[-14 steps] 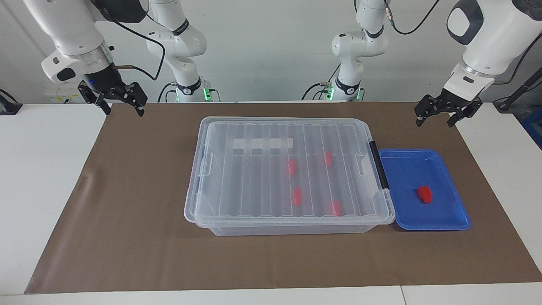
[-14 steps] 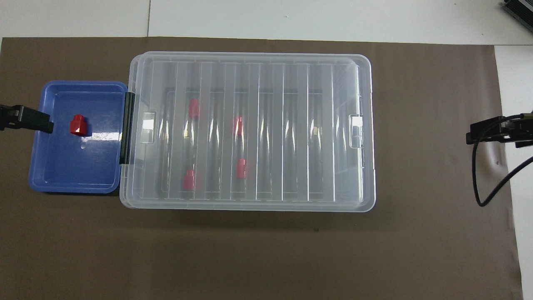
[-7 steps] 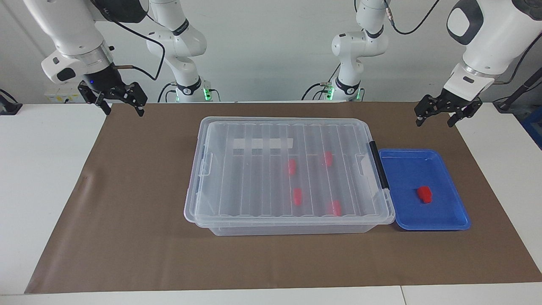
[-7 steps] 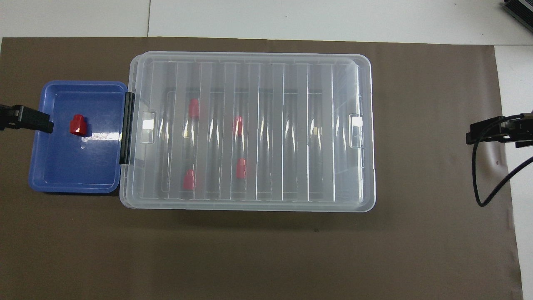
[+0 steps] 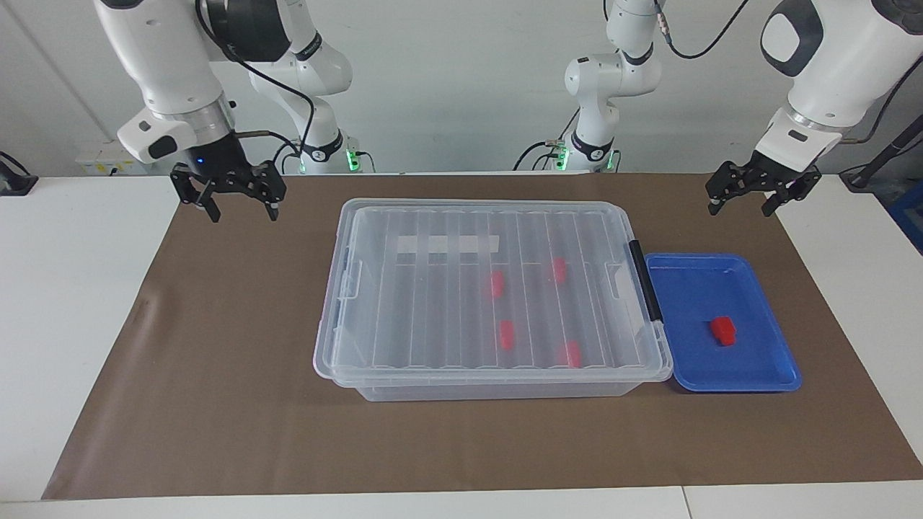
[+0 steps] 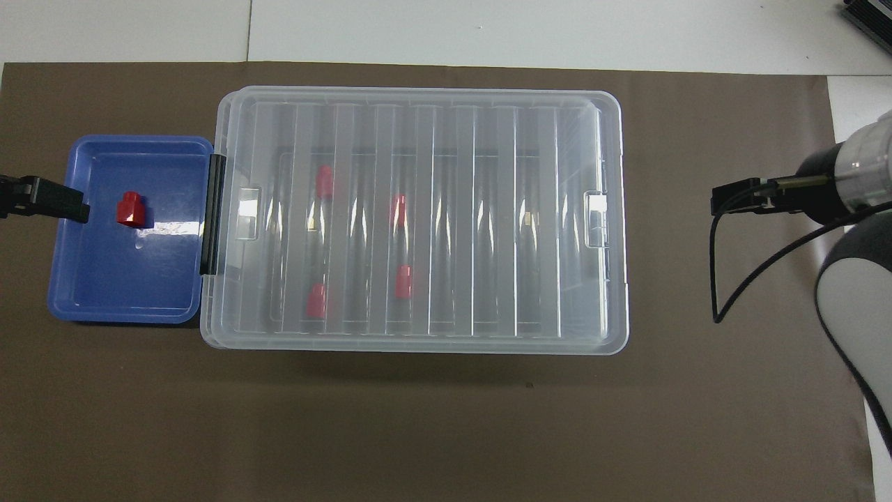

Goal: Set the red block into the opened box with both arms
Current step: 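Reach the right gripper to the near edge of the clear lid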

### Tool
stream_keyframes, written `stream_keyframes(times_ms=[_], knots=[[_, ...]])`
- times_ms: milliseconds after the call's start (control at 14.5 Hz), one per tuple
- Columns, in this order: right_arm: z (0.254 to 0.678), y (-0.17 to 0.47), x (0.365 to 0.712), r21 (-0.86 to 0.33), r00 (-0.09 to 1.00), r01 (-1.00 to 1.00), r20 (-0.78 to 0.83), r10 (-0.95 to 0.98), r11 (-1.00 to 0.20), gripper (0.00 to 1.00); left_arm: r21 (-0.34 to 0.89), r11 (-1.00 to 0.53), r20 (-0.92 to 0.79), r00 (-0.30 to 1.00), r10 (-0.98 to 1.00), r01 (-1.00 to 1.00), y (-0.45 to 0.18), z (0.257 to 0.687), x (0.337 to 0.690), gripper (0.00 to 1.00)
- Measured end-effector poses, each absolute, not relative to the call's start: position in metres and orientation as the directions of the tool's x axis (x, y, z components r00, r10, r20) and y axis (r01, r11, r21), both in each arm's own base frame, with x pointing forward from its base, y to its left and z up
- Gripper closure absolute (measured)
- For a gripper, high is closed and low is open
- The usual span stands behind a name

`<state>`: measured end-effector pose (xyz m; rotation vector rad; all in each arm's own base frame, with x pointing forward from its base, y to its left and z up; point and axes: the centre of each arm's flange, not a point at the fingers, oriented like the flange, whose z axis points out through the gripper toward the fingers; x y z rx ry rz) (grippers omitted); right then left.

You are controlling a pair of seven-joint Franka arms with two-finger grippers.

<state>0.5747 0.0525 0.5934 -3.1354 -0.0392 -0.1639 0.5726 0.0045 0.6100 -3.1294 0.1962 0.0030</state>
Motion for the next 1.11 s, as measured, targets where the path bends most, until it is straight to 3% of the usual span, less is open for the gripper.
stream_keyframes(times_ms=[553, 1106], knots=[[0.502, 0.113, 0.611, -0.016, 0.984, 0.073, 0.163, 0.070, -0.997, 0.00, -0.006, -0.992, -0.002, 0.992, -0.125, -0.125, 0.004, 0.610, 0.573, 0.00], [0.474, 0.126, 0.617, -0.020, 0.985, 0.071, 0.158, 0.067, -0.997, 0.00, -0.006, -0.992, -0.003, 0.992, -0.125, -0.125, 0.004, 0.610, 0.573, 0.00]])
